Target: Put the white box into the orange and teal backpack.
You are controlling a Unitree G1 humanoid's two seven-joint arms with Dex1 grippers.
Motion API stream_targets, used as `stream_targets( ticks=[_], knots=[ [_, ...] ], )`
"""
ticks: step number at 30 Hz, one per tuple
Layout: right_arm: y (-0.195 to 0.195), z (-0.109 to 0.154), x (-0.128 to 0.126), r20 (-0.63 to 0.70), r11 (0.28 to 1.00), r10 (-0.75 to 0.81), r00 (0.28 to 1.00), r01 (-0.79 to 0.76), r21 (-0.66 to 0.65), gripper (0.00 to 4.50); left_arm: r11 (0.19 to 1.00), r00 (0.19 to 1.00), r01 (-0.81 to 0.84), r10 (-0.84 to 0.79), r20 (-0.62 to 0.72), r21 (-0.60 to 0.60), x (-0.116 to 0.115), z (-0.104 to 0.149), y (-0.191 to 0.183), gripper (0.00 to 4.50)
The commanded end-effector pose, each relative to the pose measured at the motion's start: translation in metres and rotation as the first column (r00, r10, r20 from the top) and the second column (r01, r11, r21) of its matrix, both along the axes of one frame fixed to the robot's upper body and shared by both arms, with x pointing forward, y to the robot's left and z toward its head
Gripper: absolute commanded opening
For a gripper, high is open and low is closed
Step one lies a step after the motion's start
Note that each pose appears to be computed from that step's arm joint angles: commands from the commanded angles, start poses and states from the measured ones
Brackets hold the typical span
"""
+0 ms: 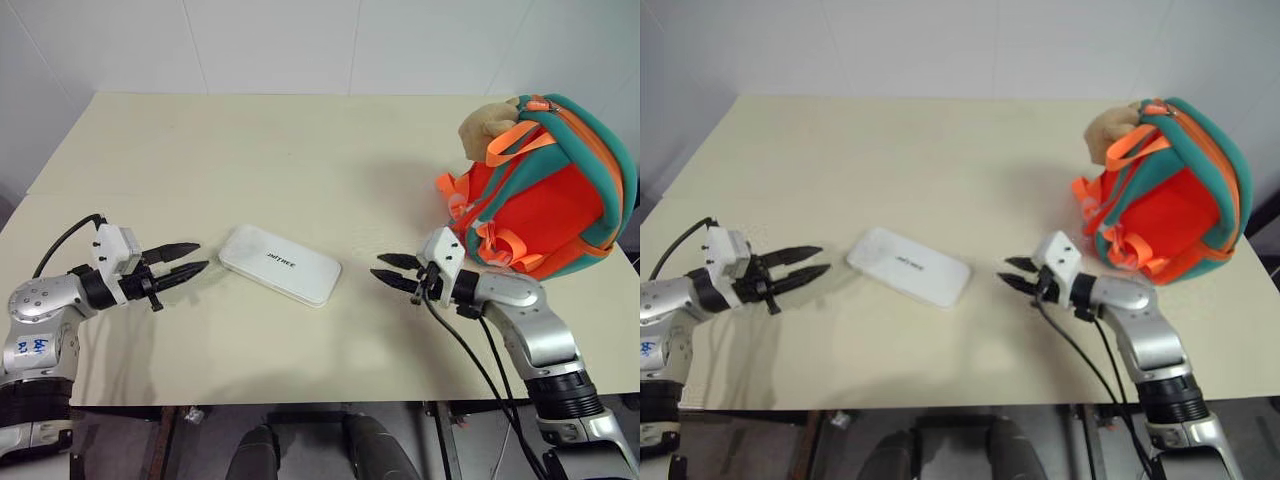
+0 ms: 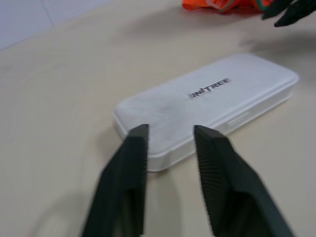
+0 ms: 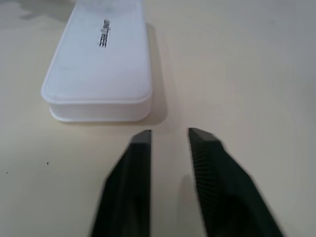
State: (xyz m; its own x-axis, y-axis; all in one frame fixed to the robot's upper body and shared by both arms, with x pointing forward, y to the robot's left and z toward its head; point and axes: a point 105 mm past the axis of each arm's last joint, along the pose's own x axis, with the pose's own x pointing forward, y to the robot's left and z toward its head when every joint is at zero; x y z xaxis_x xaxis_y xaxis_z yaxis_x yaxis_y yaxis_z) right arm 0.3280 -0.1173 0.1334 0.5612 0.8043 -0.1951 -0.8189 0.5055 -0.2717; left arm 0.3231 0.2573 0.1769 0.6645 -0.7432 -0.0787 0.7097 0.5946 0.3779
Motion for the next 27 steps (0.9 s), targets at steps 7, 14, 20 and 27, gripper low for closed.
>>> stream_targets(
  ticks=[7,14,20,27],
  knots=[
    [0.029,0.000,-0.001,0.013,1.000,-0.005,1.000,0.005,0.006,0.00,0.979,0.974,-0.205,0.205,0.095,-0.002,0.050,0.008,0.006,0.05],
    [0.049,0.000,-0.004,-0.009,0.999,0.025,1.000,-0.025,0.022,0.00,0.982,0.981,-0.187,0.187,0.042,-0.002,0.056,-0.013,-0.008,0.05],
    [0.056,-0.001,-0.007,-0.022,0.999,0.035,0.999,-0.034,0.027,0.00,0.993,0.993,-0.114,0.114,-0.007,-0.025,0.047,-0.023,-0.021,0.05],
    [0.057,0.001,-0.006,-0.026,0.999,0.042,0.999,-0.041,0.031,0.00,0.997,0.996,-0.067,0.064,-0.068,-0.040,0.033,-0.036,-0.033,0.05]
  ],
)
